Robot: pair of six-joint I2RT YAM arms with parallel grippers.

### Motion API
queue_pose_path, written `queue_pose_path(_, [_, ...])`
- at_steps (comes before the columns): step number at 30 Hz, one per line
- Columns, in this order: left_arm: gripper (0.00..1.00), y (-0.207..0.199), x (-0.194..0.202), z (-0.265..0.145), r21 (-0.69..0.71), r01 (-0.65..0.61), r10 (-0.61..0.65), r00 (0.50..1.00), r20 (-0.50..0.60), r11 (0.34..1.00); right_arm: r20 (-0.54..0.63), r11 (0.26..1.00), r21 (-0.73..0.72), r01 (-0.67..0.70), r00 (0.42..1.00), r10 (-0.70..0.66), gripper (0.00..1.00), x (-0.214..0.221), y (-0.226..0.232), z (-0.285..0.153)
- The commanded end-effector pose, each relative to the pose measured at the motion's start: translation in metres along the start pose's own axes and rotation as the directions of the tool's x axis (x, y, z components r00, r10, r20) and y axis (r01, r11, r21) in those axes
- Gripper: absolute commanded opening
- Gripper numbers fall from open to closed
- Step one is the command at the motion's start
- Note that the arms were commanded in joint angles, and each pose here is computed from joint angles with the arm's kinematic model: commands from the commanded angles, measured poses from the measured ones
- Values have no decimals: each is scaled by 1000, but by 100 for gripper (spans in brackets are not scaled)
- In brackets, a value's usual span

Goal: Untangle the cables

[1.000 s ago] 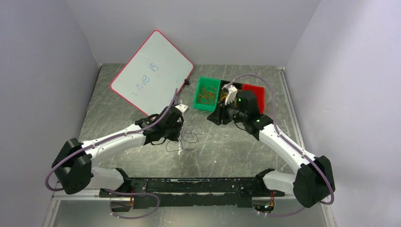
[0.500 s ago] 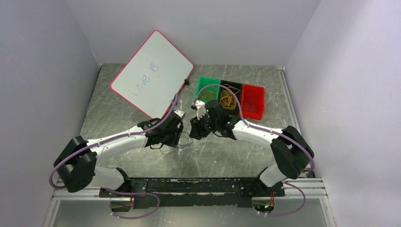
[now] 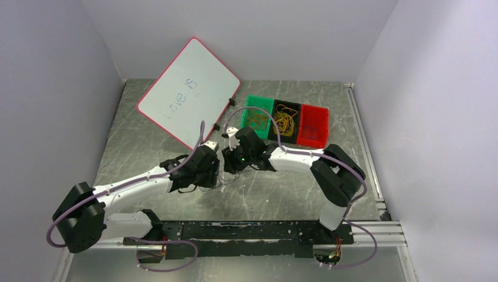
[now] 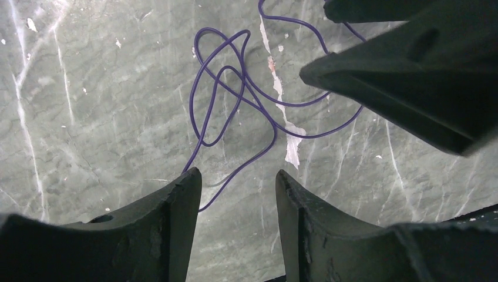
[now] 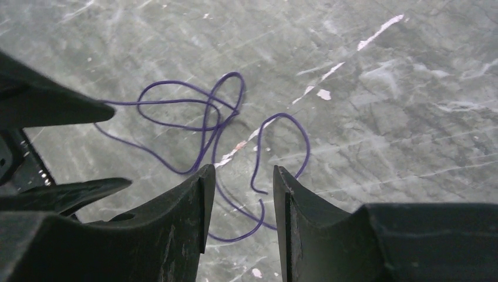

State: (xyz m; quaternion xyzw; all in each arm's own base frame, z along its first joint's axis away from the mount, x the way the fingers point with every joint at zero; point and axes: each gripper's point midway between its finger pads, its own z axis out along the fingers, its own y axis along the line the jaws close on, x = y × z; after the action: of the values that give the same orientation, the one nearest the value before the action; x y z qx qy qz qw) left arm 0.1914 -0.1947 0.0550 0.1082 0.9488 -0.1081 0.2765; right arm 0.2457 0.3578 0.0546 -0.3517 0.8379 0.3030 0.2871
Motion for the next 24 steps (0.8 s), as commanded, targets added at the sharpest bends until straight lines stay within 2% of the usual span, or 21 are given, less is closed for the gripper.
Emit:
queue_pose_path(1, [54,-1,-11,-6,4,48,-48,997,62,999,54,995,95,-19,998,14,44,-20,-14,9])
queue_pose_path(5, [54,0,-13,-8,3,58,-59,995,79,998,51,990,137,-19,999,13,43,-20,-23,13])
queue_pose_path(10, [54,1,-15,-11,11,69,-70,993,99,998,31,997,71,-9,999,7,37,-16,-12,19])
queue_pose_path(20, [54,2,-18,-16,20,79,-81,989,124,997,-37,999,27,-23,999,24,38,5,-7,27])
queue_pose_path(24, [54,1,-21,-19,33,78,-82,986,145,996,-35,997,68,-35,999,37,29,4,-14,27])
